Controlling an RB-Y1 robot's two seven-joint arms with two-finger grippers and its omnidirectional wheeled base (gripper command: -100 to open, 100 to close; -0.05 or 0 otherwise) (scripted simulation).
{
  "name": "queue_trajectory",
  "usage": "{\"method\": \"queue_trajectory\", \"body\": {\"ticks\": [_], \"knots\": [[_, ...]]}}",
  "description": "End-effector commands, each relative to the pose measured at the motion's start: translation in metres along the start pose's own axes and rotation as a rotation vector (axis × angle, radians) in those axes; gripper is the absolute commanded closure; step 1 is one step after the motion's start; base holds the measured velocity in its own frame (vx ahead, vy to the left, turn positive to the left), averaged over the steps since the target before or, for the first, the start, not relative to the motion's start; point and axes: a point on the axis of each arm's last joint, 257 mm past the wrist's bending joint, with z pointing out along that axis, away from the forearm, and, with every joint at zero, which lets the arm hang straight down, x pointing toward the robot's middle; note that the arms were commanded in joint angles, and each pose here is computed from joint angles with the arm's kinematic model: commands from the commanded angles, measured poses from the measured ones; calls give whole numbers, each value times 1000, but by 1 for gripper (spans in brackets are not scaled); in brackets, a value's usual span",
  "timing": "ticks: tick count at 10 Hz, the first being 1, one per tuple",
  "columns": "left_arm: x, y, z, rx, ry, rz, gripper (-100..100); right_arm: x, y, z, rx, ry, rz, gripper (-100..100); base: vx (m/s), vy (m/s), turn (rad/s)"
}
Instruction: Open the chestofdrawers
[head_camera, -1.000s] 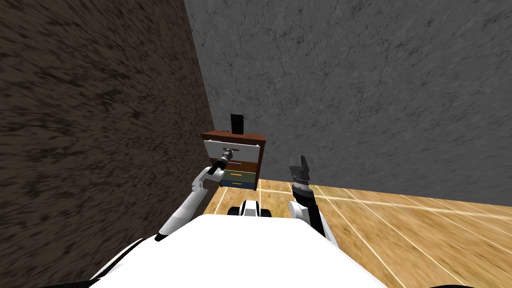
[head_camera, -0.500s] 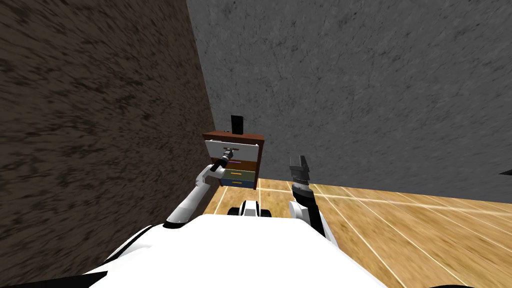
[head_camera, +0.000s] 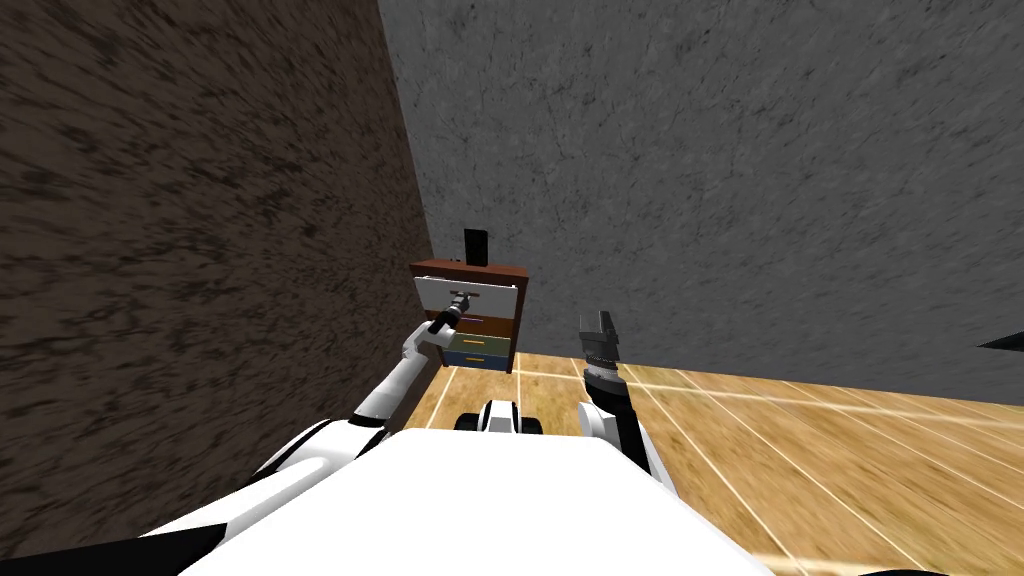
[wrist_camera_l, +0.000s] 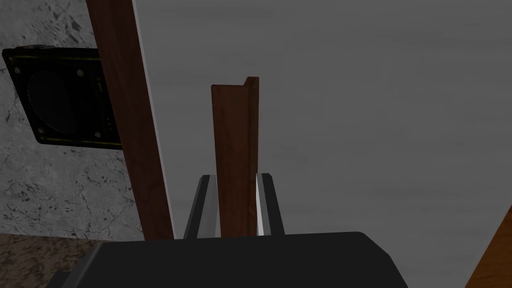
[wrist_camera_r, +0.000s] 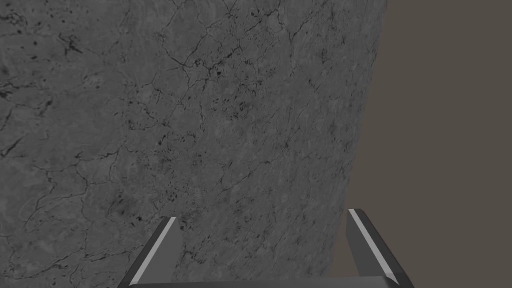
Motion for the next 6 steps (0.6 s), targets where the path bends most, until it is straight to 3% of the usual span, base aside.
{"method": "queue_trajectory", "body": {"ticks": [1,2,4,6], "knots": [[-5,39,-2,-76,-14,-4,100,0,0,0,0,0,0,0,19,-7,1],[-1,6,18,-3,13,-4,100,0,0,0,0,0,0,0,-125,-25,6],[1,-3,32,6,15,-1,100,0,0,0,0,0,0,0,-126,-10,-5],[-10,25,30,-48,-6,-1,100,0,0,0,0,0,0,0,-7,-4,-9]]}}
